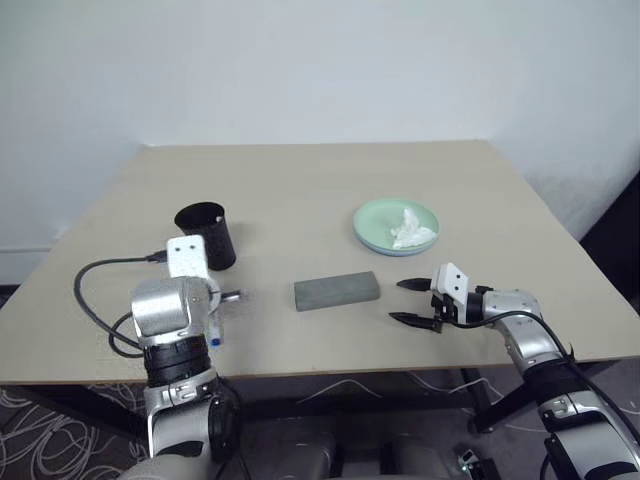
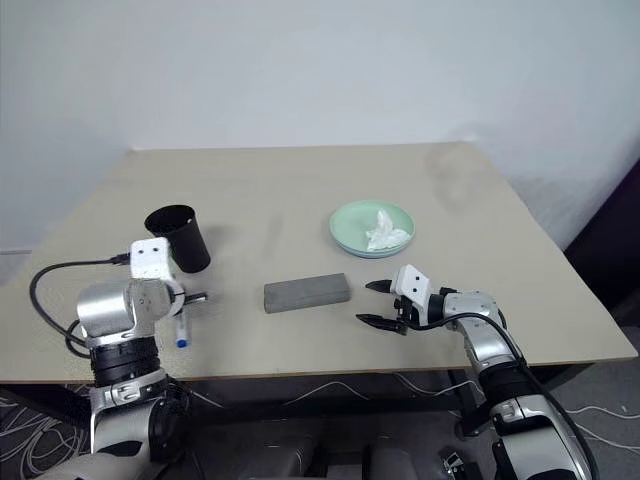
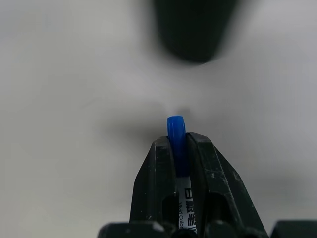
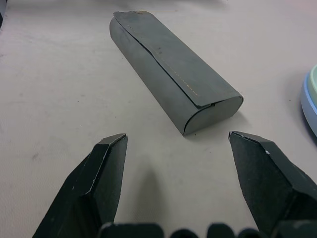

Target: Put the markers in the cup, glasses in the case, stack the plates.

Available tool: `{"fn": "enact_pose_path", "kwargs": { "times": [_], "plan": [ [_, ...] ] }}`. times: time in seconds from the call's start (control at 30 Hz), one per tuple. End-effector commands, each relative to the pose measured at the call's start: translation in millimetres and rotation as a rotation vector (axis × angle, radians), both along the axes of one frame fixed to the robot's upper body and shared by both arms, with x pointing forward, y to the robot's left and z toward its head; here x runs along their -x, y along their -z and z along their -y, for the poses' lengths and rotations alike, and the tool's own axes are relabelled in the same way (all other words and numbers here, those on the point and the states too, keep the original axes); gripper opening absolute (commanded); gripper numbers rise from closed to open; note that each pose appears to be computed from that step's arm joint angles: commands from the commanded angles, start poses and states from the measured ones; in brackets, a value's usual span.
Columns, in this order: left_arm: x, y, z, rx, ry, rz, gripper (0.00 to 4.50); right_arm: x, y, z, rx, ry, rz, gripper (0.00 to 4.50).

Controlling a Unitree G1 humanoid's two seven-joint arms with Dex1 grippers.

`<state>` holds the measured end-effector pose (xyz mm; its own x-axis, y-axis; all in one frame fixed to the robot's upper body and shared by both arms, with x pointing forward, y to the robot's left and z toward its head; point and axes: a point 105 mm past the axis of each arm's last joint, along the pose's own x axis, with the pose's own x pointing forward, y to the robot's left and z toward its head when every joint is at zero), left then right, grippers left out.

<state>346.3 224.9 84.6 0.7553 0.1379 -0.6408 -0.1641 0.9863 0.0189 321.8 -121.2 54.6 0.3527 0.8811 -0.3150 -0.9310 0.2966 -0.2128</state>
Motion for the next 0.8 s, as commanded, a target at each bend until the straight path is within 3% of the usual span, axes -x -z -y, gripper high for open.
{"fn": "enact_pose_path", "kwargs": {
  "times": [0.03, 0.2, 0.37, 0.47, 0.57, 0.8],
  "plan": [
    [-14, -32, 30, -0.003, 0.186, 0.185, 0.02, -6, -14, -1, -0.007, 0.000, 0.057, 3.56],
    [-32, -83, 65, -0.056, 0.422, 0.500, 0.02, -7, -13, -1, -0.007, 0.001, 0.056, 3.56],
    [-50, -127, 62, -0.132, 0.440, 0.763, 0.02, -7, -14, -1, -0.007, 0.001, 0.058, 3.56],
    [-61, -160, 44, -0.283, 0.387, 0.941, 0.02, -8, -15, -2, -0.006, 0.002, 0.062, 3.56],
    [-70, -168, 21, -0.394, 0.314, 1.000, 0.02, -8, -17, -1, -0.014, 0.006, 0.067, 3.56],
    [-81, -173, -20, -0.498, 0.223, 1.078, 0.02, -9, -25, 2, -0.052, 0.030, 0.069, 3.56]
  ]
}}
